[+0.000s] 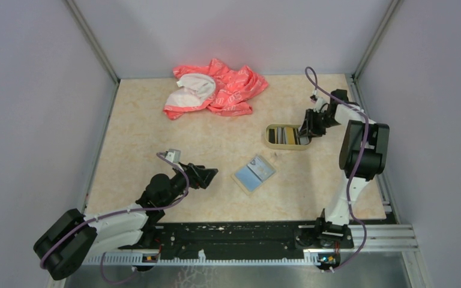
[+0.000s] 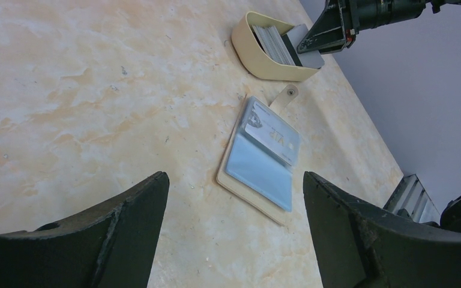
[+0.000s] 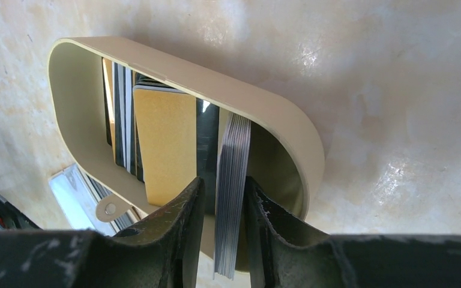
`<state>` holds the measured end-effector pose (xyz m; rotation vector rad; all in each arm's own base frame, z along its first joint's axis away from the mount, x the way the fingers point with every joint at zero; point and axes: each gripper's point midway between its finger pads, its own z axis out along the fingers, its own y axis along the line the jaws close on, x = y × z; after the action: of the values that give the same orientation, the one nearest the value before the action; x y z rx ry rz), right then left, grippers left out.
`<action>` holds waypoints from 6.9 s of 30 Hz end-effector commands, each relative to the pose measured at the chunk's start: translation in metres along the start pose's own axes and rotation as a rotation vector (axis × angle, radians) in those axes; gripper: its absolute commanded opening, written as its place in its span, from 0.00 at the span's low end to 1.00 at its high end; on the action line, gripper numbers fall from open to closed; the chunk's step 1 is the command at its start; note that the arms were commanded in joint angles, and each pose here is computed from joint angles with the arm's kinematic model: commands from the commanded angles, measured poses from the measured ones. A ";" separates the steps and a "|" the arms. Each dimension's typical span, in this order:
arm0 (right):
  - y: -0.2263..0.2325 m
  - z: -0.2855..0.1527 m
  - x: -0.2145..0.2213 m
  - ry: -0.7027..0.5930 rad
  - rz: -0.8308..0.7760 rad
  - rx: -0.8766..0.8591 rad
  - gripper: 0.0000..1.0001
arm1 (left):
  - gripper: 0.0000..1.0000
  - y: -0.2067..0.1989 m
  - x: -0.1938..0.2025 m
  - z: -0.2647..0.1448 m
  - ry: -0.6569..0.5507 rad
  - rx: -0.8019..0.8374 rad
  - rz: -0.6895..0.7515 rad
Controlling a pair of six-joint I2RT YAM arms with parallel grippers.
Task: Put the credit cards into the card holder
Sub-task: Pick up the credit card from the storage box, then insert the credit card into the card holder.
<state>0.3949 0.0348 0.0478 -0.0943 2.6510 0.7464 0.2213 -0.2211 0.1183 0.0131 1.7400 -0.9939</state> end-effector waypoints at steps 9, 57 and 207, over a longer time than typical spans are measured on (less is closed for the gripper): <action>0.004 -0.036 -0.023 -0.111 0.032 -0.138 0.30 | 0.88 0.000 -0.004 -0.002 -0.024 0.010 -0.002; -0.019 -0.062 -0.022 -0.169 0.100 -0.162 0.00 | 0.88 0.000 -0.004 -0.004 -0.027 0.011 -0.003; 0.239 -0.050 0.105 -0.135 -0.902 -0.544 0.00 | 0.71 -0.058 0.052 0.017 0.336 0.116 0.012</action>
<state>0.2078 0.2279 0.1655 -1.3298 1.7964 1.1777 0.1669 -0.3214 0.1327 0.7170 1.8524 -1.1904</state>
